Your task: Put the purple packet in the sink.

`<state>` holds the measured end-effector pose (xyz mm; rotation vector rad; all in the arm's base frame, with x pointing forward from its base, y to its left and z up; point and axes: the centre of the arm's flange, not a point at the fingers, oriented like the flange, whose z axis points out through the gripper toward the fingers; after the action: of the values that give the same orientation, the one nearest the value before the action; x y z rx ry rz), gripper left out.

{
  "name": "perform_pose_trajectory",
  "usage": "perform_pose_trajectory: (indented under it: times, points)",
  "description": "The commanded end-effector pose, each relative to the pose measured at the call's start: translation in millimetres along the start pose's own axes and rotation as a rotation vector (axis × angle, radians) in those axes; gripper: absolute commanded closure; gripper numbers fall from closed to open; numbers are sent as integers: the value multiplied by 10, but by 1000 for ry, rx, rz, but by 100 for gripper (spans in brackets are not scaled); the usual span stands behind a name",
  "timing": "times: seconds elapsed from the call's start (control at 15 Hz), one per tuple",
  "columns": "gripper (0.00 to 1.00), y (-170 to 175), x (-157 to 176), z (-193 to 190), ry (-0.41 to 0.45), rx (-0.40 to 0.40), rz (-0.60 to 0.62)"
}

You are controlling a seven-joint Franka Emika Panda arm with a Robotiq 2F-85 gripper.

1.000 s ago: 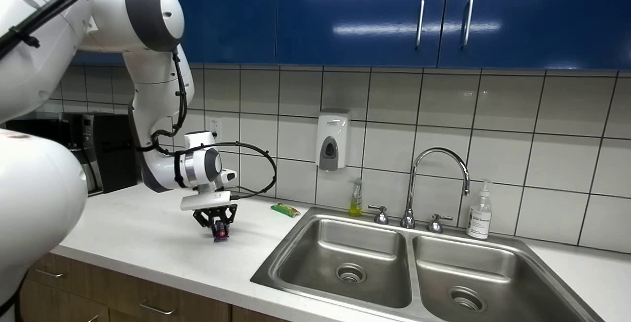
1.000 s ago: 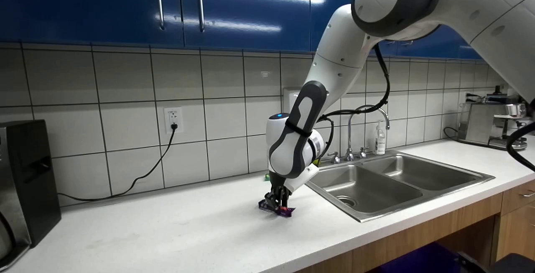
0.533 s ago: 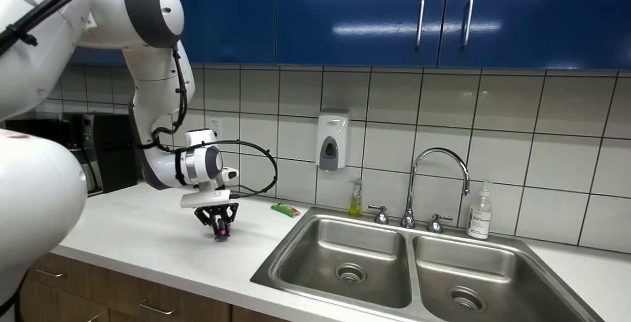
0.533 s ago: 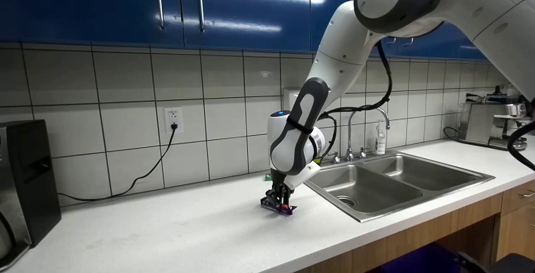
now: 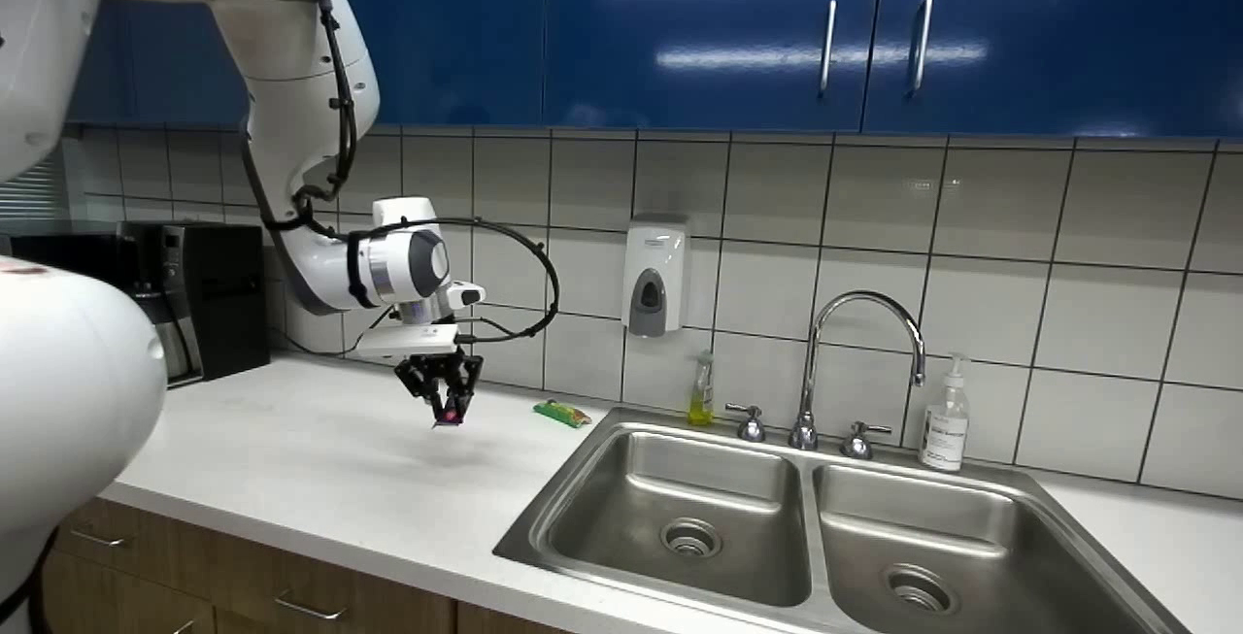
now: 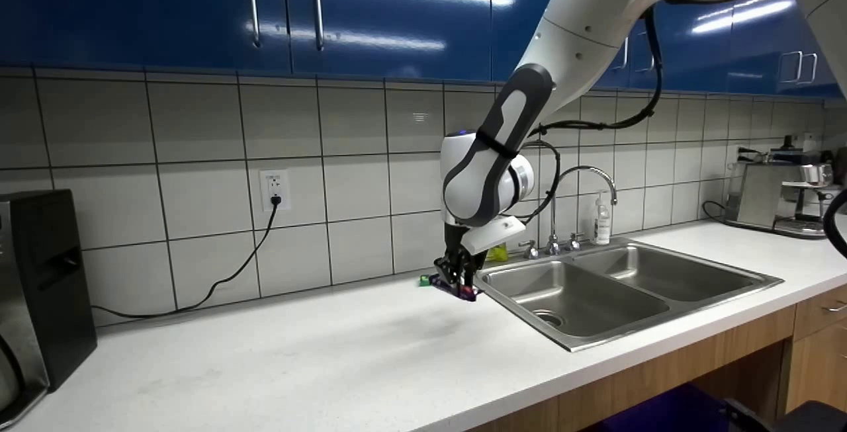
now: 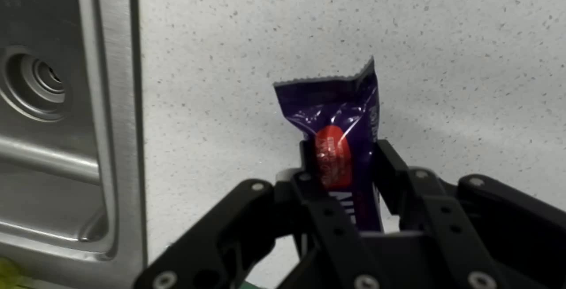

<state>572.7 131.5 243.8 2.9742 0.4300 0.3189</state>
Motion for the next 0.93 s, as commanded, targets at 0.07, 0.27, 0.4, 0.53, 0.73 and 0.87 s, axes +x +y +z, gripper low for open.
perform_pose_trajectory:
  times: [0.07, 0.27, 0.4, 0.53, 0.73, 0.87]
  points:
    - [89, 563, -220, -437, -8, -4, 170]
    - [89, 971, -299, -503, 3, -20, 259]
    - [89, 1251, -367, -491, -1, -36, 315]
    - [89, 1514, -420, -455, -2, -52, 370]
    - [89, 1879, -502, -395, -5, -71, 455]
    - [89, 2108, -557, -342, -7, -84, 513]
